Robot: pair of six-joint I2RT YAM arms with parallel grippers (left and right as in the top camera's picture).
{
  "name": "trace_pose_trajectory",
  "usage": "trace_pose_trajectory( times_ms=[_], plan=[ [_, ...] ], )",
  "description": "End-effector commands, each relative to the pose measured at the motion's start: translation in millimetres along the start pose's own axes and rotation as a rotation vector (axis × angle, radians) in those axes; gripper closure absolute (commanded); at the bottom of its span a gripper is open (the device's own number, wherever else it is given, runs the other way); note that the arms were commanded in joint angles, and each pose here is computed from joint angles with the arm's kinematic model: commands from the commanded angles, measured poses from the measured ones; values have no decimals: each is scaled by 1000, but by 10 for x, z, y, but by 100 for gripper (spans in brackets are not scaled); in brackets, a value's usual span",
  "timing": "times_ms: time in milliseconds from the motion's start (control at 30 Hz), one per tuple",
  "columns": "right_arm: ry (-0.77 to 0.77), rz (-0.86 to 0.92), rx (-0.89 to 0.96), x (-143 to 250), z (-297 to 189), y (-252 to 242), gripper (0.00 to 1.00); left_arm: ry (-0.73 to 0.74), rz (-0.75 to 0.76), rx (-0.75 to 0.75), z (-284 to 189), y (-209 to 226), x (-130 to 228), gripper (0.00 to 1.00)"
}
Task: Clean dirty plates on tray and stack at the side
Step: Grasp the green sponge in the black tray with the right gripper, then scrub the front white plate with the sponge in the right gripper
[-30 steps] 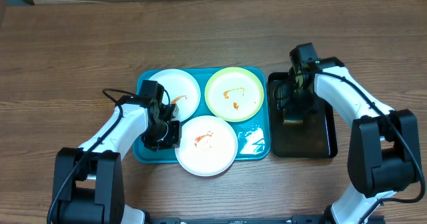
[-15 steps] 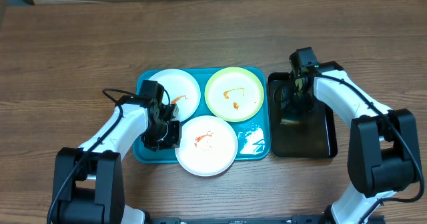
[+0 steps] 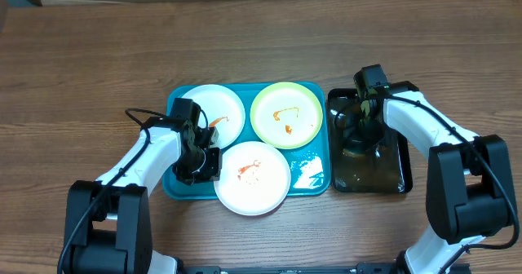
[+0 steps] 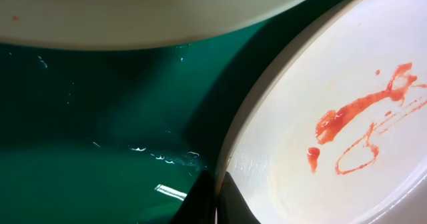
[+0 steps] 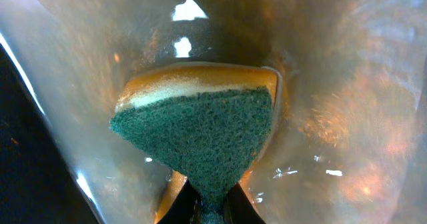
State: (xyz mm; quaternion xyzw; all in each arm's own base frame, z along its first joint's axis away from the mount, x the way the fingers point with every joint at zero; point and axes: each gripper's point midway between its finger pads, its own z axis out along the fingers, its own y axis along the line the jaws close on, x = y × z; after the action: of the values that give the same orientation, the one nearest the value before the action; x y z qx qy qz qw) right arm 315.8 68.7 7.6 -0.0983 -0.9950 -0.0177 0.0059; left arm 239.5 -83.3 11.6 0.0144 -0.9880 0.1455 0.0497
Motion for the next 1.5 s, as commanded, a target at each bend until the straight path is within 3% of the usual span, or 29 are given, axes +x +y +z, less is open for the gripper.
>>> trace_pose_trajectory(
  times_ms=[0, 233, 500, 633, 867, 1033, 1467],
  plan=[
    [-7, 16, 18, -87, -202, 11, 96, -11, -10, 6, -24, -27, -61, 96],
    [-100, 10, -120, -240, -906, 277, 96, -12, -9, 5, -24, -26, -62, 96],
    [-68, -142, -202, 150, -1172, 600, 96, -12, -9, 6, -24, -27, -62, 96],
    [-136, -315, -267, 548, -1426, 1194, 96, -12, -9, 6, -24, -27, -63, 96],
    [-93, -516, -395, 1048, -1193, 2091, 96, -11, -9, 13, -24, -40, -61, 96],
    [-60, -521, -417, 1208, -828, 2521, 96, -6, -8, 40, -25, -87, -53, 96],
    [12, -419, -382, 1276, -248, 2746, 96, -6, -8, 39, -25, -87, -52, 96]
  ],
)
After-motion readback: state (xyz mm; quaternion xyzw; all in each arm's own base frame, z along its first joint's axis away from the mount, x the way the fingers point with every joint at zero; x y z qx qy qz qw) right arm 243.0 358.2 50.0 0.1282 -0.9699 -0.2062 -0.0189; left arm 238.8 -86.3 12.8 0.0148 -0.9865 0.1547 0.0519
